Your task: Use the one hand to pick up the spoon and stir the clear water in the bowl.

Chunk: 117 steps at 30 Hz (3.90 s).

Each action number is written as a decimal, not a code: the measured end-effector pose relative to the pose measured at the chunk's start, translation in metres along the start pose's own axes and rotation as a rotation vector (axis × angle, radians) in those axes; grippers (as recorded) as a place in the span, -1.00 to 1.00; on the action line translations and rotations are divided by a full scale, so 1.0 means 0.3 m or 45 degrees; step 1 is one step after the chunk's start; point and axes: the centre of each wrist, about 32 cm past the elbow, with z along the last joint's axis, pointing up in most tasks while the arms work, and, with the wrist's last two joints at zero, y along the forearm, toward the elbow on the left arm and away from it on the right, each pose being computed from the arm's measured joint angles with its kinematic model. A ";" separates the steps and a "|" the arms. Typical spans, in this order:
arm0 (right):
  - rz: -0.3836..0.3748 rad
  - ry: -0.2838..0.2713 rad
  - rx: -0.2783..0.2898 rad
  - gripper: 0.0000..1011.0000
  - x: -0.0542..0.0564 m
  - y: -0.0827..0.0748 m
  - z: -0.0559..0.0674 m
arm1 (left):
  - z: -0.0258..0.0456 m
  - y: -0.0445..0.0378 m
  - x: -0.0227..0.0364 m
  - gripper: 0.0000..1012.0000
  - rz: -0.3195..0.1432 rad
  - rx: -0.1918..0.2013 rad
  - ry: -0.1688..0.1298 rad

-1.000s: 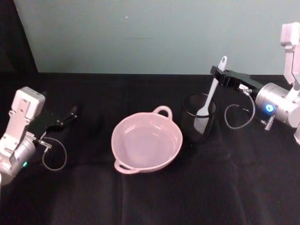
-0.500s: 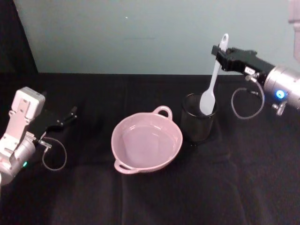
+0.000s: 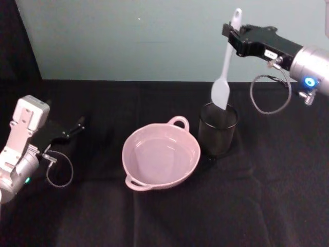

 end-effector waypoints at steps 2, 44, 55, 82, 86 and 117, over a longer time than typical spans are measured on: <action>0.031 -0.007 0.013 -0.77 -0.018 0.004 0.016 | 0.000 0.000 0.000 1.00 0.000 0.000 0.000; 0.453 -0.042 -0.006 -0.77 -0.162 0.242 -0.366 | 0.000 0.000 0.000 1.00 0.000 0.000 0.000; 0.377 -0.111 0.032 -0.77 -0.162 0.254 -0.405 | 0.000 0.000 0.000 1.00 0.000 0.000 0.000; 0.521 -0.048 -0.002 -0.77 -0.151 0.107 -0.421 | 0.000 0.000 0.000 1.00 0.000 0.000 0.000; 0.566 -0.009 -0.017 -0.77 -0.172 0.130 -0.423 | 0.000 0.000 0.000 1.00 0.000 0.000 0.000; 0.299 -0.112 0.132 -0.77 -0.203 0.327 -0.499 | 0.000 0.000 0.000 1.00 0.000 0.000 0.000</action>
